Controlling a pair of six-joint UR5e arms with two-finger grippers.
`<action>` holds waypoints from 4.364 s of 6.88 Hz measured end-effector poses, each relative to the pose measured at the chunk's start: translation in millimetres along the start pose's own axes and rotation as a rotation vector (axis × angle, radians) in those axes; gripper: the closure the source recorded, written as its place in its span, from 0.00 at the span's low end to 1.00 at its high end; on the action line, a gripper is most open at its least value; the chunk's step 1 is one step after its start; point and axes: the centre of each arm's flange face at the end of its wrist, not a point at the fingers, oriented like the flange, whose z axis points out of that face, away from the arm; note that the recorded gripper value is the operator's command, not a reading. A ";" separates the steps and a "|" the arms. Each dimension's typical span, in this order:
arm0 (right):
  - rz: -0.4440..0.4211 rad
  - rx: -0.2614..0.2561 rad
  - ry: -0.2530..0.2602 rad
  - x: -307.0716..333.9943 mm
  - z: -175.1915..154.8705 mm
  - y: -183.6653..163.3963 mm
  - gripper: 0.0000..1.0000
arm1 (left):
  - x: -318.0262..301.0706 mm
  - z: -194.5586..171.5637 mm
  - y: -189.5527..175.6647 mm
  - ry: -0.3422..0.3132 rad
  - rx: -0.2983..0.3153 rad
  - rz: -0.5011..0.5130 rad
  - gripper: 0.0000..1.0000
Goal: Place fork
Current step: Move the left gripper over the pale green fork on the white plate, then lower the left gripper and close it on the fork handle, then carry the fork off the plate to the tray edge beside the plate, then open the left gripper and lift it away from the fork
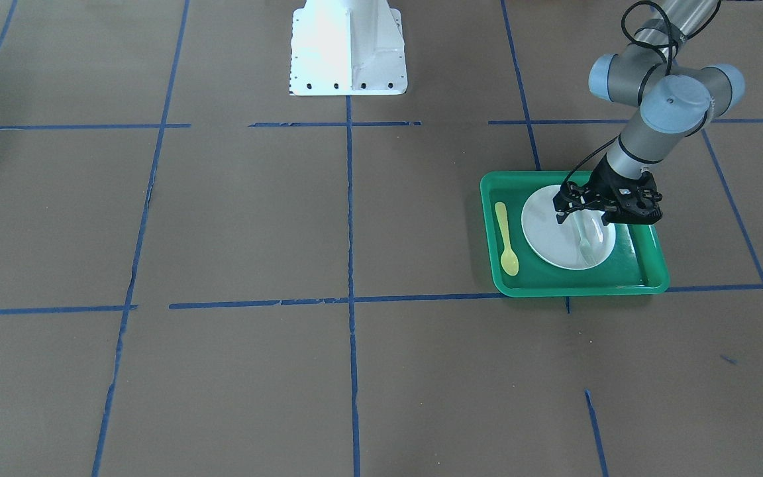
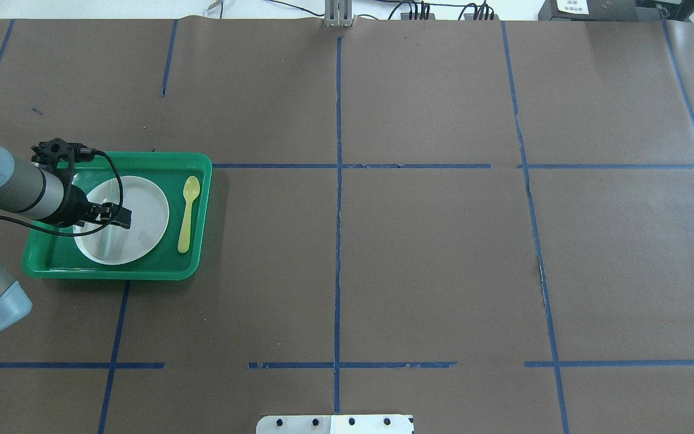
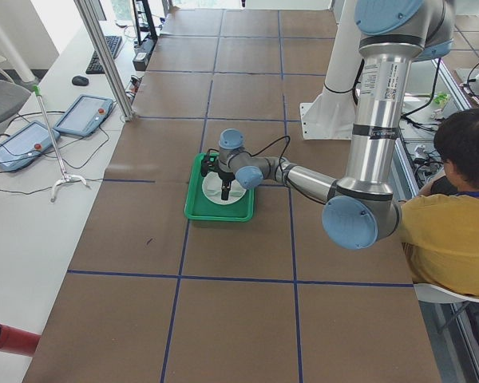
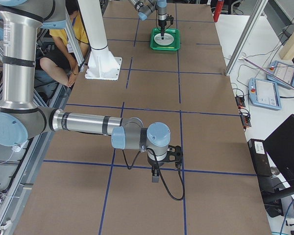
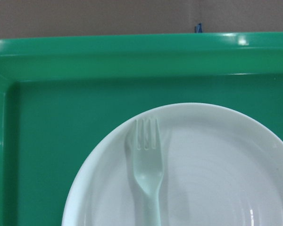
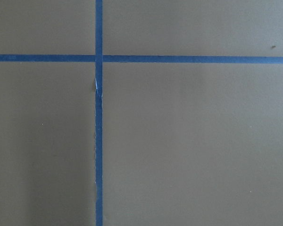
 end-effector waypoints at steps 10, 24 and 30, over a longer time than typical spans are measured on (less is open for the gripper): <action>0.000 0.000 -0.001 -0.2 0.0 0.0 0.00 | 2.5 -1.7 1.3 0.008 -0.011 -0.002 1.00; 0.000 0.000 0.000 -0.1 0.0 0.0 0.00 | -98.0 -37.2 -8.4 0.005 -0.056 0.027 0.00; 0.001 0.000 0.000 0.0 0.0 0.0 0.00 | -229.7 -128.9 -35.2 -0.056 0.003 0.114 0.00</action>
